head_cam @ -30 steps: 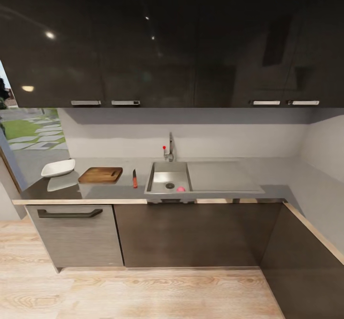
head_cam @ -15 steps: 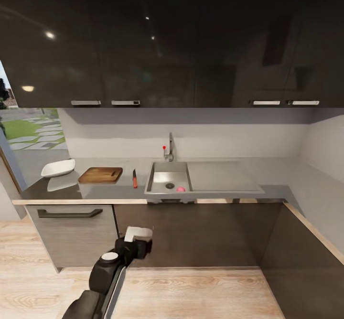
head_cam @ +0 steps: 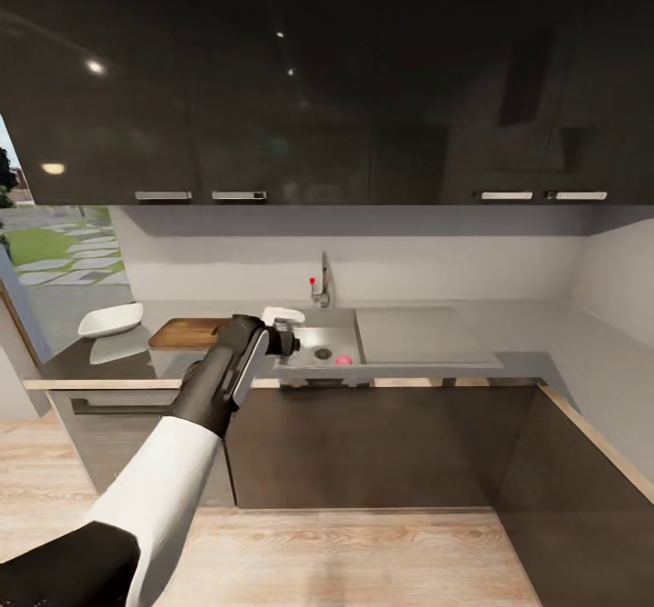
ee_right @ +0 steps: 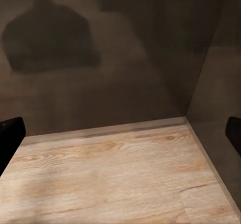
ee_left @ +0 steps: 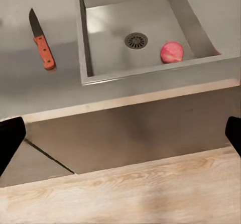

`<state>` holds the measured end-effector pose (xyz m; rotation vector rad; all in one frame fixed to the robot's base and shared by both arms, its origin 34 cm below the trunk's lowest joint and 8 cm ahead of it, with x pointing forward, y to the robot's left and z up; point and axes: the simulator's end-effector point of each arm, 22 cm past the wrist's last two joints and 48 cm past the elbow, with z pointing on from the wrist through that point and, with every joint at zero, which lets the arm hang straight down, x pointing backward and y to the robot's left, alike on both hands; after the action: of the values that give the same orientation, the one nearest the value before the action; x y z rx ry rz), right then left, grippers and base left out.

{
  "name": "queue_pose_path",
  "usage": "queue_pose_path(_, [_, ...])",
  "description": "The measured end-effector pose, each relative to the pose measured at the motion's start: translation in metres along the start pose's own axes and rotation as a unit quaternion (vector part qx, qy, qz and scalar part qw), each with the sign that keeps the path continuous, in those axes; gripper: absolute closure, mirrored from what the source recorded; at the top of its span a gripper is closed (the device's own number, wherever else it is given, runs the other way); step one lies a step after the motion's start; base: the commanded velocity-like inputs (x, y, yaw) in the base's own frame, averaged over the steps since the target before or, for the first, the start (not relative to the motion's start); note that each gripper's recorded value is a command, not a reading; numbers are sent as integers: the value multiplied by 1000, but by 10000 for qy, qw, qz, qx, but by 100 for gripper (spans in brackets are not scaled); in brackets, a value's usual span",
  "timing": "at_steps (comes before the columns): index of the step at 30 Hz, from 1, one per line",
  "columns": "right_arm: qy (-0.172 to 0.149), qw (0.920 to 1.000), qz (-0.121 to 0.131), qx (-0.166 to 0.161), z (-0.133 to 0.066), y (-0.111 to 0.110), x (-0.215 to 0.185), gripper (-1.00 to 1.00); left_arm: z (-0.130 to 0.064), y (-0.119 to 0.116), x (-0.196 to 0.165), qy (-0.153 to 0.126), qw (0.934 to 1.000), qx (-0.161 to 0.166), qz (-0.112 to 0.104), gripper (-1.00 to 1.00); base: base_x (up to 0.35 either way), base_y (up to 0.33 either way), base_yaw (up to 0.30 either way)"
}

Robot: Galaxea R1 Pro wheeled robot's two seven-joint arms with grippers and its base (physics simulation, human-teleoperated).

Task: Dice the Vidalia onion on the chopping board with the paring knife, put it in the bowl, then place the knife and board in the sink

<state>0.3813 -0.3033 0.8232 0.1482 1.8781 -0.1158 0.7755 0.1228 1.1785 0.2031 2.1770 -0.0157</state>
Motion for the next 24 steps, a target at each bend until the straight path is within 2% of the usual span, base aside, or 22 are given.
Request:
queue_pose_path(3, [0,10000,1,0,0,0,0,-100,-2,5,-15,-105,9999,-91,-91,-100,0,0,0])
queue_pose_path(7, [0,10000,1,0,0,0,0,-100,-7,-1,-27,-226,9993,88,-269,-100,0,0,0])
queue_pose_path(9, [0,10000,1,0,0,0,0,-100,-11,0,-33,-317,9990,108,-289,-100,0,0,0])
queue_pose_path(10, [0,10000,2,-4,0,0,0,-100,-19,1,-45,-479,9984,109,-293,-100,0,0,0])
queue_pose_path(14, [36,10000,2,4,-1,0,3,-100,-28,-1,-56,-642,9976,116,-239,-100,0,0,0])
queue_pose_path(19, [271,9996,-31,40,-10,-4,23,-100,-22,0,-48,-537,9984,78,-185,-100,43,-11,0])
queue_pose_path(24, [421,9991,-55,71,-16,-7,35,-100,-6,1,-25,-213,9996,46,-165,-100,224,-117,0])
